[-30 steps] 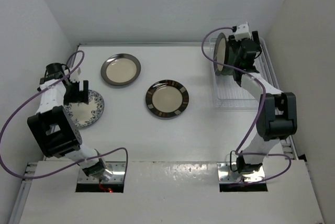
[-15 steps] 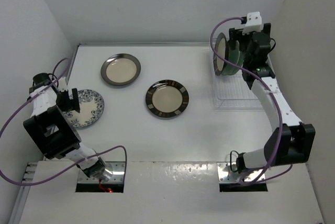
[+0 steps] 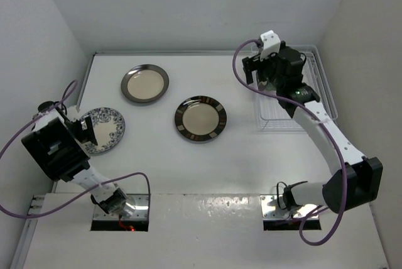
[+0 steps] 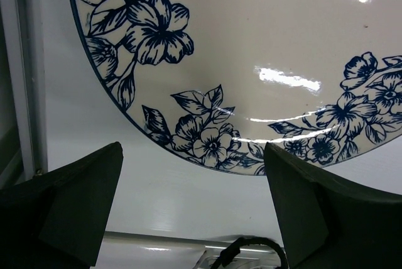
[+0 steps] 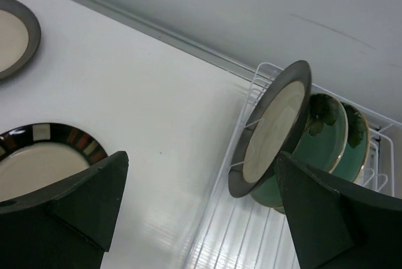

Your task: Load the plates into the dish rack

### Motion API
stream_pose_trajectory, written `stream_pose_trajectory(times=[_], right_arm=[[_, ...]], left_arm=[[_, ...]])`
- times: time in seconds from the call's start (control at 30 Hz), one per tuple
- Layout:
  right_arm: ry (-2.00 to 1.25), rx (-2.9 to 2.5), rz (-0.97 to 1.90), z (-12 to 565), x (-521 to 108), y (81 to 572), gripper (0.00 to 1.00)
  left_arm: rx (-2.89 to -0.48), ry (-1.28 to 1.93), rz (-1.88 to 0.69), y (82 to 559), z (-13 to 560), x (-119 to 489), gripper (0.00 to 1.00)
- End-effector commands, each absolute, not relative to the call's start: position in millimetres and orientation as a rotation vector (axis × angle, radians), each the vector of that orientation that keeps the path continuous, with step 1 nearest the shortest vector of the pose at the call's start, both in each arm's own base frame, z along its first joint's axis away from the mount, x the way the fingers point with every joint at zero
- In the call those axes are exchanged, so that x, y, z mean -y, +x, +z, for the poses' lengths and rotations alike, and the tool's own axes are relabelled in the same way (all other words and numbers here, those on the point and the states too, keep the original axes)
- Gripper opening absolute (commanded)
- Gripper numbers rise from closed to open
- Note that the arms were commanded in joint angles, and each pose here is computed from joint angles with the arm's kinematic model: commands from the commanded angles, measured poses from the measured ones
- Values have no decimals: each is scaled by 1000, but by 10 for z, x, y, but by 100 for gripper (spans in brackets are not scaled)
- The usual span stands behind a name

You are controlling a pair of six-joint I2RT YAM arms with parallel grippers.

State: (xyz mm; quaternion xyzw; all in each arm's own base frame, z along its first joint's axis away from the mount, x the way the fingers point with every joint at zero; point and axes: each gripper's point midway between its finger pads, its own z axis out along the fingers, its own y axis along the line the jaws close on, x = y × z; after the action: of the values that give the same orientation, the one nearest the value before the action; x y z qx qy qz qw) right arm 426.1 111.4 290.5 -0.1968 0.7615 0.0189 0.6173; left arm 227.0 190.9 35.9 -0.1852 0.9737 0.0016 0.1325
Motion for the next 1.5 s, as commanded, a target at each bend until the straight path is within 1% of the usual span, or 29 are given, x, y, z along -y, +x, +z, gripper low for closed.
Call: stream_pose_trajectory(times=[0.0, 0.1, 0.13, 0.2, 0.23, 0.27, 0.3, 0.33, 0.37, 0.4, 0.43, 0.5, 0.53, 0.67, 0.73, 0.77, 0.83, 0.9, 1.0, 1.17, 1.27, 1.3, 1.37, 1.4, 1.47], right_arm=[[-461, -1746, 61, 2936, -1221, 4223, 99], [-284, -1810, 209, 2806, -1313, 4184, 99], [-212, -1861, 288, 2638, -1380, 4149, 99], [-191, -1927, 443, 2425, -1677, 4040, 99], [-139, -2014, 481, 2101, -1757, 3972, 99], [-122, -2048, 494, 1974, -1814, 3929, 99], [-81, -2119, 501, 1741, -1924, 3837, 99], [84, -2184, 531, 1568, -1916, 3768, 99], [138, -2200, 519, 1476, -1916, 3750, 96], [189, -2228, 553, 1339, -1959, 3683, 88], [194, -2230, 578, 1275, -2030, 3680, 87], [198, -2279, 543, 1028, -2119, 3624, 87], [216, -2303, 518, 949, -2131, 3591, 87], [390, -2413, 514, 510, -2125, 3585, 87], [372, -2408, 580, 466, -2227, 3625, 87], [388, -2437, 574, 334, -2256, 3648, 87], [406, -2470, 586, 248, -2272, 3643, 84], [423, -2515, 561, 84, -2255, 3618, 83], [426, -2516, 571, -28, -2259, 3608, 81], [406, -2534, 593, -68, -2285, 3574, 71], [411, -2537, 584, -73, -2261, 3568, 71], [421, -2536, 567, -70, -2236, 3569, 74], [386, -2536, 552, -17, -2202, 3549, 75], [382, -2528, 527, -11, -2168, 3563, 75], [358, -2513, 511, 60, -2127, 3560, 75]], left_arm=[[-2771, -517, -52, 2350, 388, -1898, 99], [-2764, -515, -45, 2367, 391, -1913, 99], [-2745, -507, -45, 2388, 440, -1907, 99], [-2703, -489, -22, 2440, 578, -1930, 99], [-2678, -480, 0, 2475, 668, -1962, 99], [-2660, -473, 17, 2482, 736, -1969, 99], [-2609, -420, 58, 2572, 943, -1946, 99], [-2580, -355, 70, 2628, 1081, -1902, 99], [-2549, -289, 74, 2684, 1197, -1828, 99], [-2508, -159, 80, 2797, 1357, -1703, 99], [-2457, -80, 89, 2886, 1557, -1624, 99], [-2438, 51, -43, 3009, 1715, -1308, 99], [-2405, 91, -52, 3093, 1850, -1243, 99], [-2407, 248, -120, 3260, 1817, -835, 99], [-2430, 297, -169, 3293, 1717, -642, 99], [-2437, 310, -180, 3283, 1684, -594, 99], [-2437, 326, -195, 3295, 1684, -514, 99], [-2453, 323, -205, 3258, 1620, -502, 99], [-2522, 292, -125, 3182, 1469, -630, 99], [-2596, 257, -85, 3101, 1284, -710, 99], [-2632, 237, -79, 3071, 1191, -734, 99], [-2641, 190, -52, 3079, 1165, -828, 99], [-2704, 33, 20, 2965, 1021, -1037, 99], [-2736, -96, 31, 2870, 926, -1256, 99], [-2748, -274, -27, 2749, 779, -1434, 99]])
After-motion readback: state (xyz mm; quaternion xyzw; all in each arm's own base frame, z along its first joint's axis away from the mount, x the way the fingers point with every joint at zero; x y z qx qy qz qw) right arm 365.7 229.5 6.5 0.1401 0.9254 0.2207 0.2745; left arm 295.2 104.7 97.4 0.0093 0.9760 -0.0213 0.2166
